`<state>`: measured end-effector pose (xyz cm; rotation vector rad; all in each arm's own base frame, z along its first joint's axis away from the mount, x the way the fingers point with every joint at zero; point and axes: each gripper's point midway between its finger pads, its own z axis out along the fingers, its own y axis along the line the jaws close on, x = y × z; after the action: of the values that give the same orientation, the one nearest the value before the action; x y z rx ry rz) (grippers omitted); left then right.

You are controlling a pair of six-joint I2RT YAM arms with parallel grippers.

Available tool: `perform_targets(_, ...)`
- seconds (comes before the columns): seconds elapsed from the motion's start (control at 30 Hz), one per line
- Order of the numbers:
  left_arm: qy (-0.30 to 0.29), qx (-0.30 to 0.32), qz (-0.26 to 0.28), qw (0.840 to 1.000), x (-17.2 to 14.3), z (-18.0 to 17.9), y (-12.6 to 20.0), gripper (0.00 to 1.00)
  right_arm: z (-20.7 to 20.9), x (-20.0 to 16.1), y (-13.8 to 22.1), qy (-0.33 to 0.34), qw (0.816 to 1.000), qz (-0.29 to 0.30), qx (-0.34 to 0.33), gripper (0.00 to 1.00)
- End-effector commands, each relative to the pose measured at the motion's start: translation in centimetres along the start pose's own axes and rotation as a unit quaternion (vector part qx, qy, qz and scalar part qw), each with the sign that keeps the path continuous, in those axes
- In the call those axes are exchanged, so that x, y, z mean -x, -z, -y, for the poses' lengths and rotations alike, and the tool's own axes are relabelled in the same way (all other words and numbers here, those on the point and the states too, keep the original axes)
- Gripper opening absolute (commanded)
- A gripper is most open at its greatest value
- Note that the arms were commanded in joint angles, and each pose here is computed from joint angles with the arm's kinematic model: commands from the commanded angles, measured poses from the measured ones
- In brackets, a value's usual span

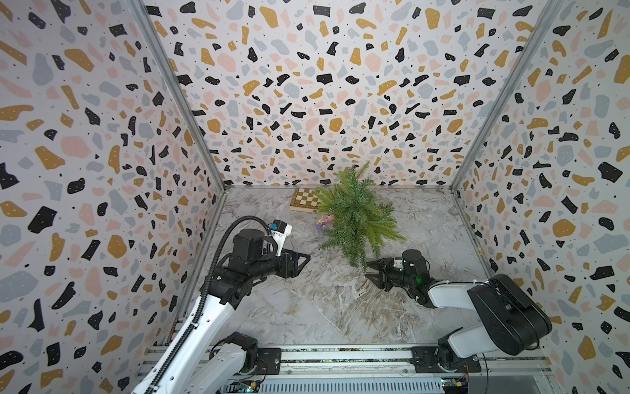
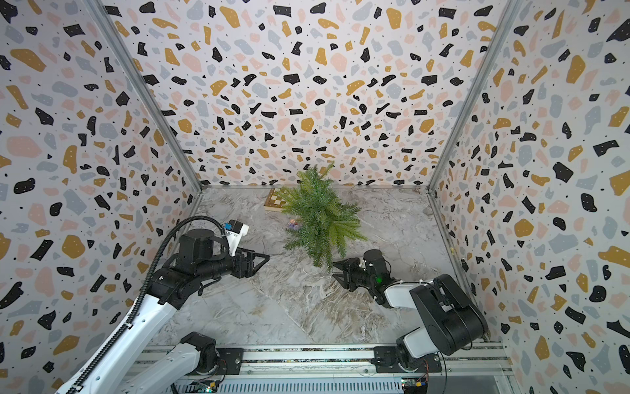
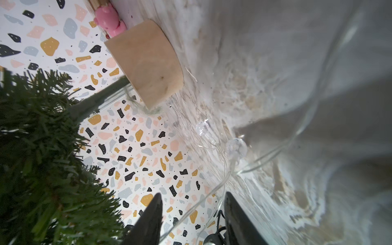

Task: Remove string lights from the small christmas tree
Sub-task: Remove the light string from the Christmas tree.

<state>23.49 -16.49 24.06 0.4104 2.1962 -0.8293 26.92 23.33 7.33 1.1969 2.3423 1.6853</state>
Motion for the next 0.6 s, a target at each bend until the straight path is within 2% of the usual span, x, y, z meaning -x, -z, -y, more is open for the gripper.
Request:
perform_targets(0.0, -0.014, 0.002, 0.005, 1.0, -0.07, -0.01, 0.03, 0.74, -1.99, -0.21, -0.29, 0.012, 1.0, -0.002, 0.025, 0.4)
perform_targets(0.4, -0.015, 0.007, 0.005, 1.0, -0.13, -0.1, 0.25, 0.74, -1.75, -0.07, -0.26, 0.02, 1.0, 0.003, 0.022, 0.07)
perform_targets(0.5, -0.015, 0.007, 0.005, 1.0, -0.12, -0.09, 0.23, 0.74, -1.85, -0.1, -0.2, 0.022, 0.999, 0.004, 0.023, 0.03)
perform_targets(0.57, -0.015, 0.007, 0.004, 1.0, -0.13, -0.08, 0.27, 0.74, -1.91, -0.29, -0.07, 0.024, 0.999, 0.001, 0.023, 0.05)
